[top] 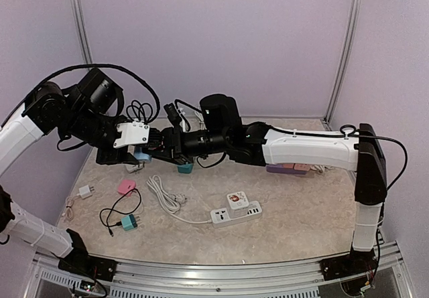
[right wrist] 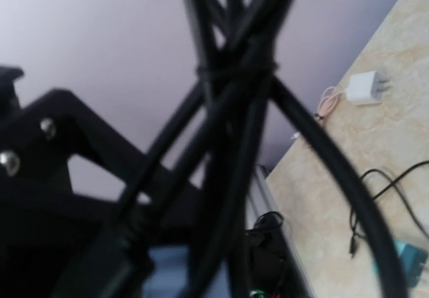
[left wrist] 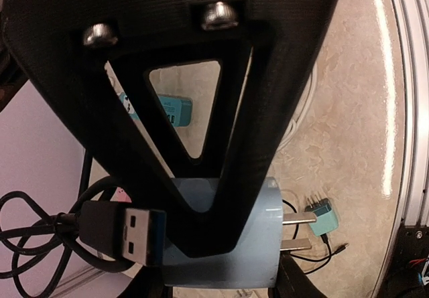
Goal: Insert the plug
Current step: Adjust the plug.
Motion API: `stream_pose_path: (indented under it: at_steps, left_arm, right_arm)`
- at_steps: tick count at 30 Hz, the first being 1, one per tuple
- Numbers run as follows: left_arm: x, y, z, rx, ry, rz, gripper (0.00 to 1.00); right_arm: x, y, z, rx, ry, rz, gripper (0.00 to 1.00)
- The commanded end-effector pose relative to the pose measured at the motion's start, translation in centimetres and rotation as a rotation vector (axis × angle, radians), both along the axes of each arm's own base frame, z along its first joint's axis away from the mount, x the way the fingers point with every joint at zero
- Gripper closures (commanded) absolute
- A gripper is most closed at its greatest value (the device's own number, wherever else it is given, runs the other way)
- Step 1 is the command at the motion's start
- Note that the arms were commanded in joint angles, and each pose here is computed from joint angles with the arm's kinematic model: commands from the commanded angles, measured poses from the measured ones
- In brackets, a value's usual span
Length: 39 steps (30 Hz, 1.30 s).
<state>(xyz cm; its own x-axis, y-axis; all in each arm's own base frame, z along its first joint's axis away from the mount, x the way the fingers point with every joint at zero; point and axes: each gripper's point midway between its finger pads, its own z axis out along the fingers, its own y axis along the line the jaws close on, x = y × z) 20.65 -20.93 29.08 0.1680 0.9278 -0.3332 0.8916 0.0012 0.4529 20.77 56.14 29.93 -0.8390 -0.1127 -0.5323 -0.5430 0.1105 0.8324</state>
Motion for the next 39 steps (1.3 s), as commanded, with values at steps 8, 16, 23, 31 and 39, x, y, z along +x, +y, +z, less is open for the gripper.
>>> stream_pose_path:
  at_steps: [8,16,23,31,39]
  left_arm:
    - [0.5,-1.3,1.8,-0.058,-0.050,-0.016,1.00]
    - [1.2,-0.7,2.1,-0.055,-0.087,0.033,0.59]
    - [2.0,1.6,7.4,-0.268,-0.114,0.179,0.04]
    - [-1.5,0.1,11.7,-0.621,0.100,0.173,0.05]
    - [-4.8,-0.6,14.9,-0.780,0.012,0.019,0.21]
  right_arm:
    - [-0.4,1.6,-1.4,-0.006,0.077,0.049,0.62]
    - [-0.2,0.5,-0.2,0.001,0.010,0.017,1.00]
    - [-0.1,-3.0,5.5,0.066,-0.362,-0.087,1.00]
    - [-3.3,-8.2,16.2,0.447,-0.886,-0.248,1.00]
    - [-7.1,-8.5,20.1,0.603,-1.099,-0.259,1.00]
